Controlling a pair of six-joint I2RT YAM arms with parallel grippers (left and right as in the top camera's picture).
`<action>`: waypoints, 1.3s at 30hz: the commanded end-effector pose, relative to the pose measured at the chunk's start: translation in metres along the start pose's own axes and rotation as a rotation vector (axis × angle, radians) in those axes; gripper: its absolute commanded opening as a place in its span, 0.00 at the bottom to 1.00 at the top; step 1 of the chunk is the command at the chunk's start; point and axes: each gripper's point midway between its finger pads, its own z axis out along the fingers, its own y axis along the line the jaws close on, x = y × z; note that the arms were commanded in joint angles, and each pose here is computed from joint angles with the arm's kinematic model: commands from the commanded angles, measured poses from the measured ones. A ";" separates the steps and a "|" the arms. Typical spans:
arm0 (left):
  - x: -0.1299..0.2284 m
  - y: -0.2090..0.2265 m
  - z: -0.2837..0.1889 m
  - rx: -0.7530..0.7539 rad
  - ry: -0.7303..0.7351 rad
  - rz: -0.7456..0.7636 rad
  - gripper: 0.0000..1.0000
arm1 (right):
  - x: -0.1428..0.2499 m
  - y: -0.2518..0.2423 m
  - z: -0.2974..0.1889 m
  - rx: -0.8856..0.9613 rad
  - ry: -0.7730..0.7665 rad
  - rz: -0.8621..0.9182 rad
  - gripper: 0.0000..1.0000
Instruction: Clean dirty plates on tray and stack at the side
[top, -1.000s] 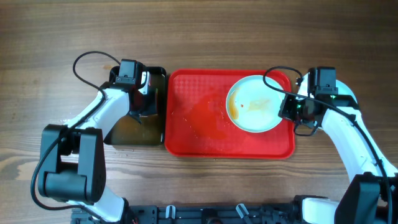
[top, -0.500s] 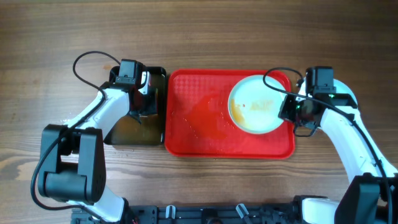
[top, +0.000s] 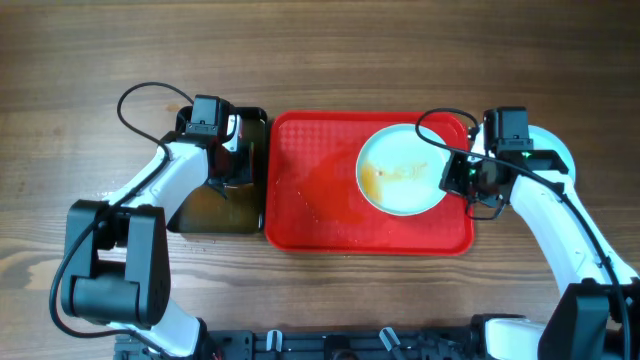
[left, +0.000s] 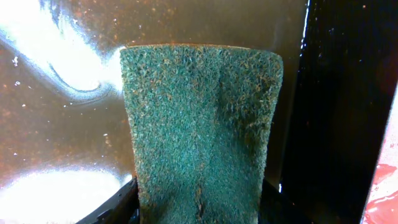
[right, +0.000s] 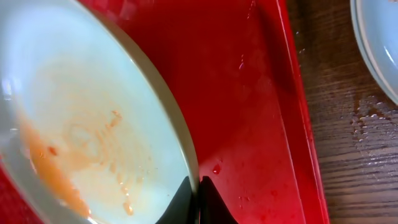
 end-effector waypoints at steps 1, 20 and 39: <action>0.006 0.001 0.005 0.004 0.021 0.011 0.48 | -0.005 0.001 -0.003 0.007 -0.026 -0.018 0.04; 0.007 0.001 0.005 0.004 0.025 0.010 0.48 | -0.013 0.003 -0.003 0.008 -0.060 -0.101 0.04; 0.007 0.001 0.005 0.004 0.024 0.011 0.48 | -0.077 0.063 -0.112 0.563 -0.659 -0.598 0.04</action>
